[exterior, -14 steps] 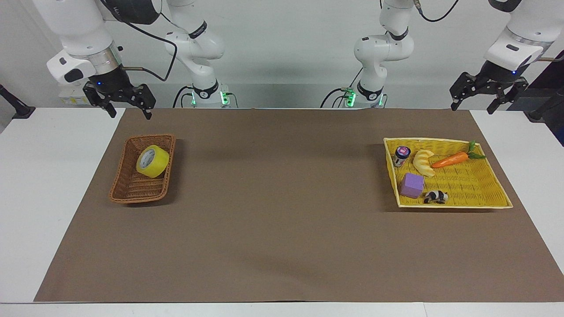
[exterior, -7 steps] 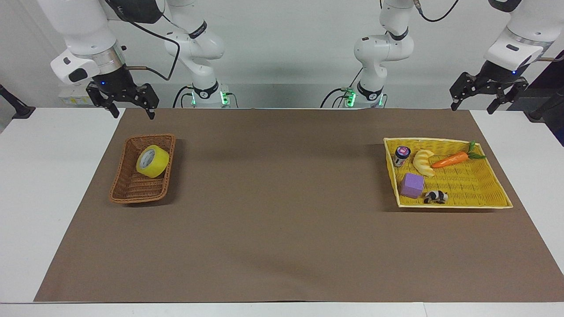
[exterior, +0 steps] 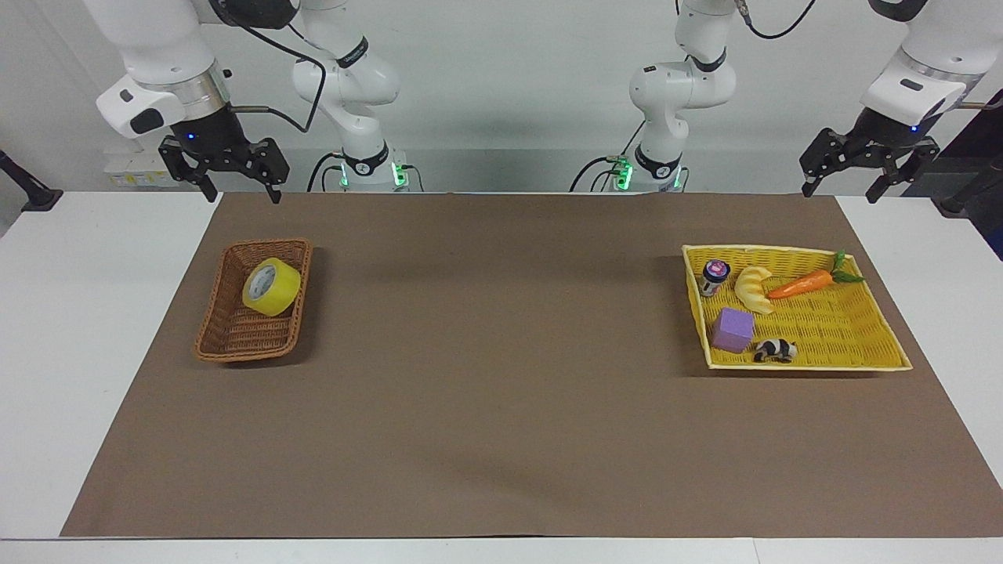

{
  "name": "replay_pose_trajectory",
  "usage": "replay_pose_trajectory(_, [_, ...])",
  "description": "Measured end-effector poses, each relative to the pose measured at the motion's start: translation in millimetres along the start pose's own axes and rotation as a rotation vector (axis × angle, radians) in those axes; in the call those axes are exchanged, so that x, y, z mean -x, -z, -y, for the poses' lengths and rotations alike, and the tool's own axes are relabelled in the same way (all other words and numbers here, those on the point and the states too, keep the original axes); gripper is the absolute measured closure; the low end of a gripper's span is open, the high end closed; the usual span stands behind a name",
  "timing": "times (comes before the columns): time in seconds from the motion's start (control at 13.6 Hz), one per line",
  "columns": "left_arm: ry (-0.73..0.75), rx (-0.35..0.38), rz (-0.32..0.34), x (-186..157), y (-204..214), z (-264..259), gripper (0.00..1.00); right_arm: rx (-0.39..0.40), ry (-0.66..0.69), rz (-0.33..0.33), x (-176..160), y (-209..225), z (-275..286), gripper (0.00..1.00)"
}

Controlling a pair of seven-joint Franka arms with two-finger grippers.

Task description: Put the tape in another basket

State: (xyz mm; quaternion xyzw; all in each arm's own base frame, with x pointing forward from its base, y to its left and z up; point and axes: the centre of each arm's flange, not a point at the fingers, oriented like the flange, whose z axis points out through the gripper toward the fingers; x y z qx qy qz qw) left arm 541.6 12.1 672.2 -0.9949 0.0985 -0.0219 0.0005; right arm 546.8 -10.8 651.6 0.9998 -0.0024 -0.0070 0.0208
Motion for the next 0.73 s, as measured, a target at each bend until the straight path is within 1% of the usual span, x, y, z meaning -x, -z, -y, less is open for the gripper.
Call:
replay_pose_trajectory(0.15, [0.000, 0.000, 0.000, 0.0, 0.0, 0.0, 0.00, 0.000, 0.006, 0.034, 4.1, -2.5, 0.8, 0.00])
replay_pose_trajectory(0.22, [0.000, 0.000, 0.000, 0.0, 0.0, 0.0, 0.00, -0.001, 0.018, 0.041, 5.3, -2.6, 1.5, 0.00])
replay_pose_trajectory(0.73, [0.000, 0.000, 0.000, 0.0, 0.0, 0.2, 0.00, -0.001, 0.036, 0.036, 11.2, 4.6, 4.9, 0.00])
